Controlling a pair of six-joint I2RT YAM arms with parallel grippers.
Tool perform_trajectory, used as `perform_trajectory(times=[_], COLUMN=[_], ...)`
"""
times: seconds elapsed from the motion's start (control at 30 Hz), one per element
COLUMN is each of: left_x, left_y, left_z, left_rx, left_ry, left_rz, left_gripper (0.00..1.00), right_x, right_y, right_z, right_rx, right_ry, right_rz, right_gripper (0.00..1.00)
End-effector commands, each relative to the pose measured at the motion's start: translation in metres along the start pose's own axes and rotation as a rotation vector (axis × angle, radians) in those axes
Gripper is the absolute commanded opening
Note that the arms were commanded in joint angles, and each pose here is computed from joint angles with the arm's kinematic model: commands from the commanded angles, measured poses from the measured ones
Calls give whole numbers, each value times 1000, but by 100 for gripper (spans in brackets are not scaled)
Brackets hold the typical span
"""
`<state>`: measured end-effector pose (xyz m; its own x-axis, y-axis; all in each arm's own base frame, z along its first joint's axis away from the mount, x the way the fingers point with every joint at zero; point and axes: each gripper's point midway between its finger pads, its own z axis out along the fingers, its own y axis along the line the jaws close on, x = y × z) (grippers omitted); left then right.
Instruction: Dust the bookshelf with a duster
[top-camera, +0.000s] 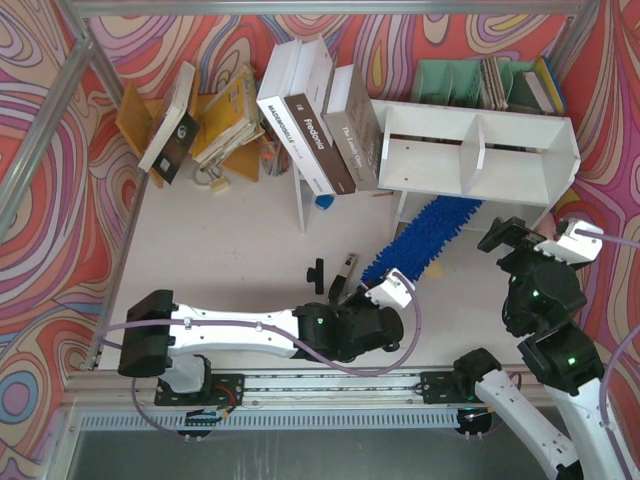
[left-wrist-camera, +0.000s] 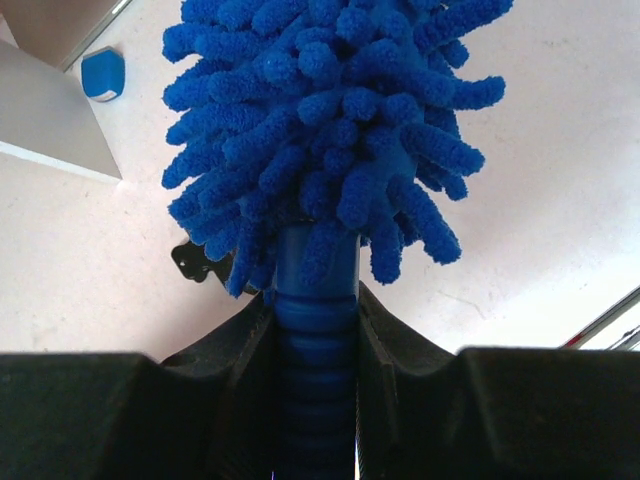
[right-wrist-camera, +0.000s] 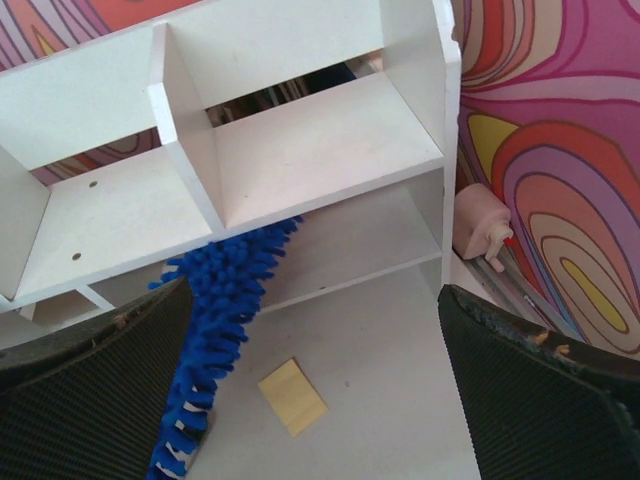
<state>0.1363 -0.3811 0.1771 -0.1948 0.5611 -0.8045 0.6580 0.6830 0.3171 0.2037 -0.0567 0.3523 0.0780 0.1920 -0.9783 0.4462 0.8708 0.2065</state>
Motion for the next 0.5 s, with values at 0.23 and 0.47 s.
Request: perform_trajectory(times=[0.23,0.47], left_x=[-29,-22], left_y=[12,19], left_z=[2,-3], left_rx=[-217,-331], left_ry=[-59,-48], left_rz=[-298,-326], left_gripper=[0,0], right_x=[31,59], right_y=[0,13], right_z=[0,4], right_rx=[8,-30], right_ry=[36,117], right_rz=[130,132], right_gripper=[98,98])
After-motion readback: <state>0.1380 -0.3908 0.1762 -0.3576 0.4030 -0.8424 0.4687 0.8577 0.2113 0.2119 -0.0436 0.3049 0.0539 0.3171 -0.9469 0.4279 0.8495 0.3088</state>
